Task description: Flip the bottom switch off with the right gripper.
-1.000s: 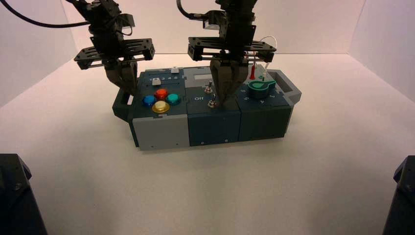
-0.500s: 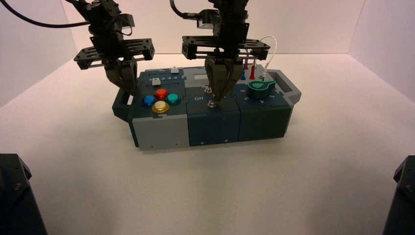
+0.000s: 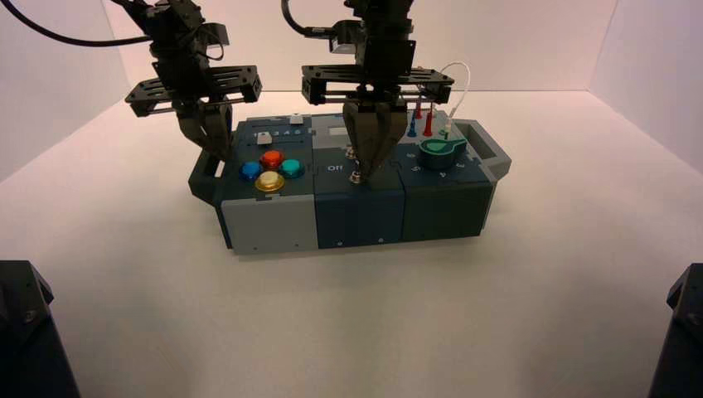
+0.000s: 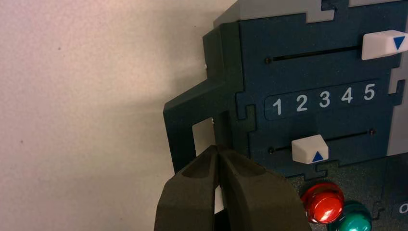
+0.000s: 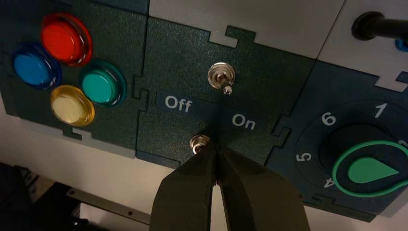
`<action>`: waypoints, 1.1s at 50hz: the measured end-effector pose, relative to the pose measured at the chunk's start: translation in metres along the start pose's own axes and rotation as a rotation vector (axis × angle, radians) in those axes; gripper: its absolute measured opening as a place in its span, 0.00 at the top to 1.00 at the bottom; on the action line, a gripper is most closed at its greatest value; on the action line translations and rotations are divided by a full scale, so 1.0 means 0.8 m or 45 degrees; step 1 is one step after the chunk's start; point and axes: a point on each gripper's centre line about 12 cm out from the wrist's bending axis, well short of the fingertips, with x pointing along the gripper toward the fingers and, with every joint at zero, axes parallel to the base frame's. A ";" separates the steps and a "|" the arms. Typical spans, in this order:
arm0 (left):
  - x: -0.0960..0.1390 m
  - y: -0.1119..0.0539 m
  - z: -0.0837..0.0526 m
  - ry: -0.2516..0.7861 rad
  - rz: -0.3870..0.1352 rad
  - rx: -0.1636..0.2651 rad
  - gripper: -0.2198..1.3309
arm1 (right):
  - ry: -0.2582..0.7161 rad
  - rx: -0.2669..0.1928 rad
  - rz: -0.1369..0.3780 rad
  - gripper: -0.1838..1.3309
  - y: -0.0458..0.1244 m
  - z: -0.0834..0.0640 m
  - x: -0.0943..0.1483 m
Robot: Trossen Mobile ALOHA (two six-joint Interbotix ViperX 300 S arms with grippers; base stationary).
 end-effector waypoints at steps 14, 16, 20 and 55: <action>0.001 0.001 0.001 -0.003 0.003 0.003 0.96 | 0.028 -0.005 -0.012 0.98 0.010 0.000 0.001; 0.001 0.001 0.001 -0.003 0.003 0.005 0.96 | 0.033 -0.005 -0.014 0.98 0.011 0.000 0.001; 0.001 0.001 0.002 -0.007 0.003 0.013 0.96 | 0.041 -0.007 -0.018 0.98 0.013 0.001 0.000; 0.001 0.001 0.003 -0.009 0.004 0.030 0.96 | 0.092 -0.027 -0.083 0.98 0.038 0.013 -0.009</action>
